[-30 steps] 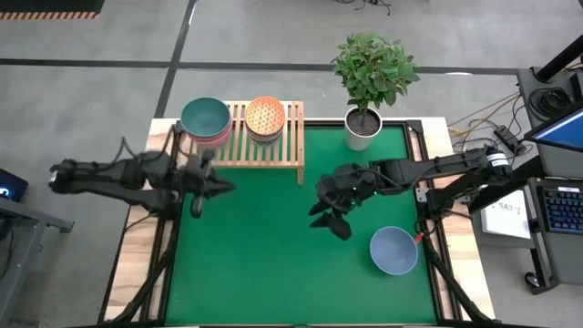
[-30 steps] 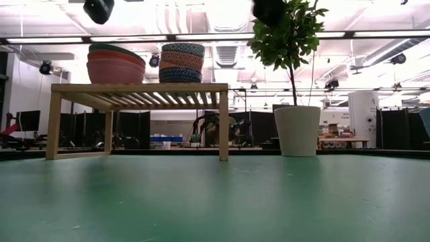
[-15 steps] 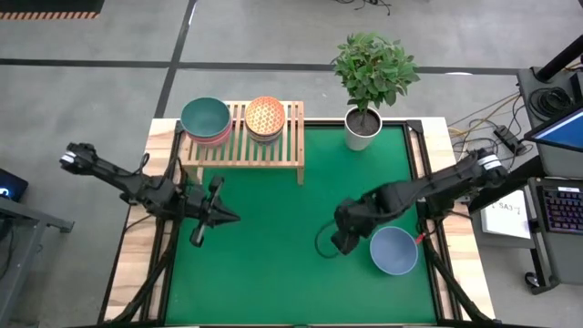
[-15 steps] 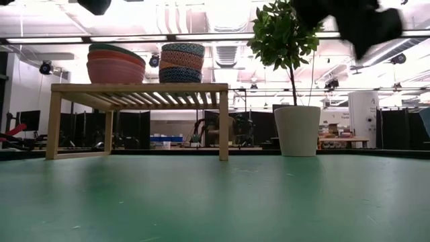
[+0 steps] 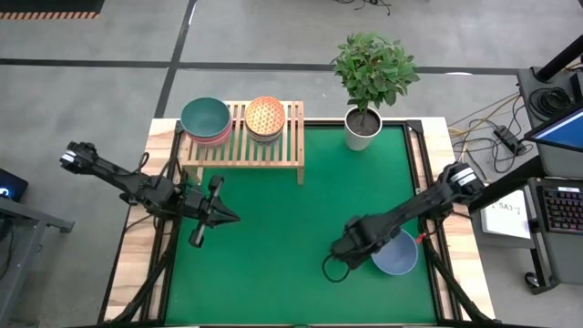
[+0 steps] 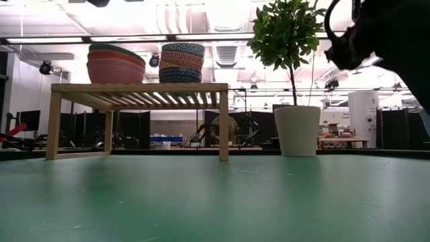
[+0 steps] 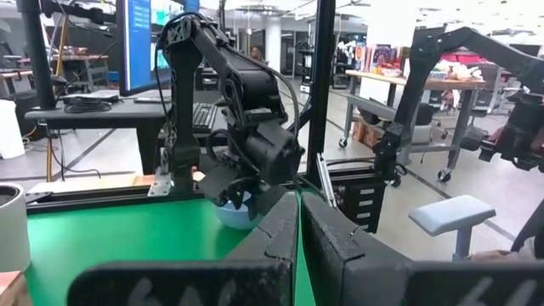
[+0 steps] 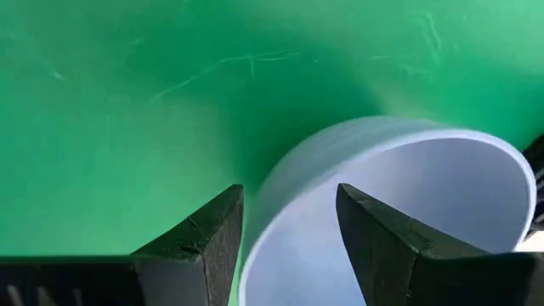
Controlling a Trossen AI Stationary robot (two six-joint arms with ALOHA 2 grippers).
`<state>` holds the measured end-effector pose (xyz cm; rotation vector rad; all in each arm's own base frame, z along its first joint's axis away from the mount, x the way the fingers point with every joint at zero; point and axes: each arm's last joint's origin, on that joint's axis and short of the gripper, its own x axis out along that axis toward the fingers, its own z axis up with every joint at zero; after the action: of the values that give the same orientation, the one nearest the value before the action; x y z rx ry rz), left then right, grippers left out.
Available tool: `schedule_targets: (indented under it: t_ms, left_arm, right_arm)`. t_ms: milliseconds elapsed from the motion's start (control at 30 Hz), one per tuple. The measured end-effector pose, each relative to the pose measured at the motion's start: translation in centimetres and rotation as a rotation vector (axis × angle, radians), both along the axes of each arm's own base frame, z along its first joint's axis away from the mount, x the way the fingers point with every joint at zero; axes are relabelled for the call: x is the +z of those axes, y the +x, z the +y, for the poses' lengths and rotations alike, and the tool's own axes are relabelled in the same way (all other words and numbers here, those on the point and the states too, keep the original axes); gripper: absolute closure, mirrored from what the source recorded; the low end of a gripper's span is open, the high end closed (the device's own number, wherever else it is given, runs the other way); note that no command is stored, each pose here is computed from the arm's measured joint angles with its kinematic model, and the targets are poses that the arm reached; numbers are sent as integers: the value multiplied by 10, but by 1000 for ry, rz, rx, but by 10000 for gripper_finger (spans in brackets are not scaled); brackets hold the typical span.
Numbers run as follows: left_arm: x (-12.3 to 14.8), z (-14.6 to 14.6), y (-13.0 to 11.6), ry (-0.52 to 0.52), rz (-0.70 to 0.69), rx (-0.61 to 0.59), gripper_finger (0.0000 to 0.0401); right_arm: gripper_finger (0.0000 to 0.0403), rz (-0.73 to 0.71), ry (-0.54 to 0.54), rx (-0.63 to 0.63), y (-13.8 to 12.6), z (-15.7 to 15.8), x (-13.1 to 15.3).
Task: Place and stack bowls onto a shelf
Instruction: Stack the blue bowl on top of the green bowl on the shelf
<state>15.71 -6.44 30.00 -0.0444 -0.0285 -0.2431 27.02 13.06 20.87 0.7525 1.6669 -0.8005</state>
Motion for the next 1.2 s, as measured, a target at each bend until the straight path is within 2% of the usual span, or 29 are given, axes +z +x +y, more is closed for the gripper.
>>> schedule_targets:
  t_ms: [200,400,567,733,833,967,1100,1200]
  left_arm:
    - [-1,0,1,2,5,-1,401]
    - [-1,-1,1,-1,5,-1,401]
    - [-2,-1,1,1,9,-1,401]
    - [-2,-1,2,0,9,-1,401]
    - [-2,-1,2,0,10,-1,401]
    - [-1,-1,2,-1,5,-1,401]
    - [0,-1,1,-6,-8,-4,401]
    - [0,-1,1,-5,-7,-4,401]
  right_arm:
    - [234,43,-16,50,6,3,-18]
    - [309,48,-10,71,7,6,-21]
    - [385,3,33,77,12,11,-7]
    - [390,-81,79,107,24,16,15]
    - [392,-172,119,194,33,21,33]
    - [392,-423,150,348,54,29,61]
    - [392,-736,115,556,76,34,99]
    - [392,-900,24,670,87,26,135]
